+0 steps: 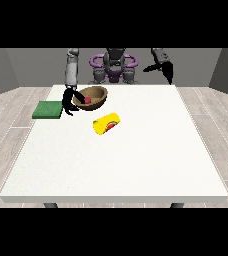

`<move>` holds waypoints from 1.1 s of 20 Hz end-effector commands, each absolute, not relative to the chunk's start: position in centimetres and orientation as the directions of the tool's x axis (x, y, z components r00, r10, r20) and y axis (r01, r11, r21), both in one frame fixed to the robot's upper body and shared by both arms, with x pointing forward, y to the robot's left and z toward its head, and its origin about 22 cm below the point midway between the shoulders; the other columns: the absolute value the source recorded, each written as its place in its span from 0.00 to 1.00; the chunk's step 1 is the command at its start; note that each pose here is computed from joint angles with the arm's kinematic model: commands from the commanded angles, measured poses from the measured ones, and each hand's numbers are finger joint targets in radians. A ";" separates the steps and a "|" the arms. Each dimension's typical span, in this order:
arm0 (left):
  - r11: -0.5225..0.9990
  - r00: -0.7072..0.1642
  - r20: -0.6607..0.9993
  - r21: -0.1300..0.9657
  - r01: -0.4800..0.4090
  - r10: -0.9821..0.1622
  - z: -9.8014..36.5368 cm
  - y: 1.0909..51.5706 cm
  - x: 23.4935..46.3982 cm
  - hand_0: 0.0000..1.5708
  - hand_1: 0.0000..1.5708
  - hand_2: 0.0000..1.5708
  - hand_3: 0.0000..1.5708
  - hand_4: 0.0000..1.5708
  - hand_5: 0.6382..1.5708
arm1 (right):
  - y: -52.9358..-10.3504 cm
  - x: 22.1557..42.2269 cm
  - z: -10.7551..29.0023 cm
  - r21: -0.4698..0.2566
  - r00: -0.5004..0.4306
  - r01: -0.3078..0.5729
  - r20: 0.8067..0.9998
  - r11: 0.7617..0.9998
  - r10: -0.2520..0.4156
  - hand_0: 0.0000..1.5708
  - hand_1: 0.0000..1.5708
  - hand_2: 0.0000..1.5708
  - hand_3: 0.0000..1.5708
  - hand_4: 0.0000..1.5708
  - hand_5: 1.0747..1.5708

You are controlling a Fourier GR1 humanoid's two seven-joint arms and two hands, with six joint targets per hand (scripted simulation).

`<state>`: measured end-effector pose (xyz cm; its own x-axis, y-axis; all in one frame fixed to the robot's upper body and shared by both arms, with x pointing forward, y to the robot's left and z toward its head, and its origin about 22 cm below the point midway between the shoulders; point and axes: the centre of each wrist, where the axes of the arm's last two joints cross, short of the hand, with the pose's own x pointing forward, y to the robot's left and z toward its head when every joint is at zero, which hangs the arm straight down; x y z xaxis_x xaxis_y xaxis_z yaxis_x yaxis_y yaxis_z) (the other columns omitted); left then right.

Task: Pick the cup and pour the ball into the bowl, then pick the bowl and place it on the pad

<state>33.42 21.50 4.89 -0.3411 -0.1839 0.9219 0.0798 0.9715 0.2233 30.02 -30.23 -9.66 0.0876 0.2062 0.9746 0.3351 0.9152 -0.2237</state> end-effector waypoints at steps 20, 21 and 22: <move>0.982 -0.104 0.977 0.179 -0.053 -0.184 -1.2 27.6 30.9 0.00 0.00 0.00 0.00 0.64 0.84 | -32.3 36.8 1.9 -0.437 0.481 0.278 0.834 0.855 0.270 1.00 1.00 1.00 0.49 0.51 1.00; 0.983 -0.113 0.977 0.174 -0.050 -0.179 -2.0 29.0 30.0 0.00 0.00 0.00 0.00 0.65 0.84 | -30.9 36.7 1.4 -0.436 0.484 0.273 0.833 0.857 0.269 1.00 1.00 1.00 0.49 0.51 1.00; 0.985 -0.121 0.978 0.165 -0.053 -0.170 -2.2 27.1 30.3 0.00 0.00 0.00 0.00 0.65 0.85 | -33.4 37.0 3.1 -0.415 0.439 0.311 0.860 0.855 0.258 1.00 1.00 1.00 0.49 0.51 1.00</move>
<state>30.17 28.30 -2.41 -0.0756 -0.1844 0.9799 -0.0645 0.9816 0.1797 36.40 -30.65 0.30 0.4924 0.2896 0.8208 0.2382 0.8622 -0.4471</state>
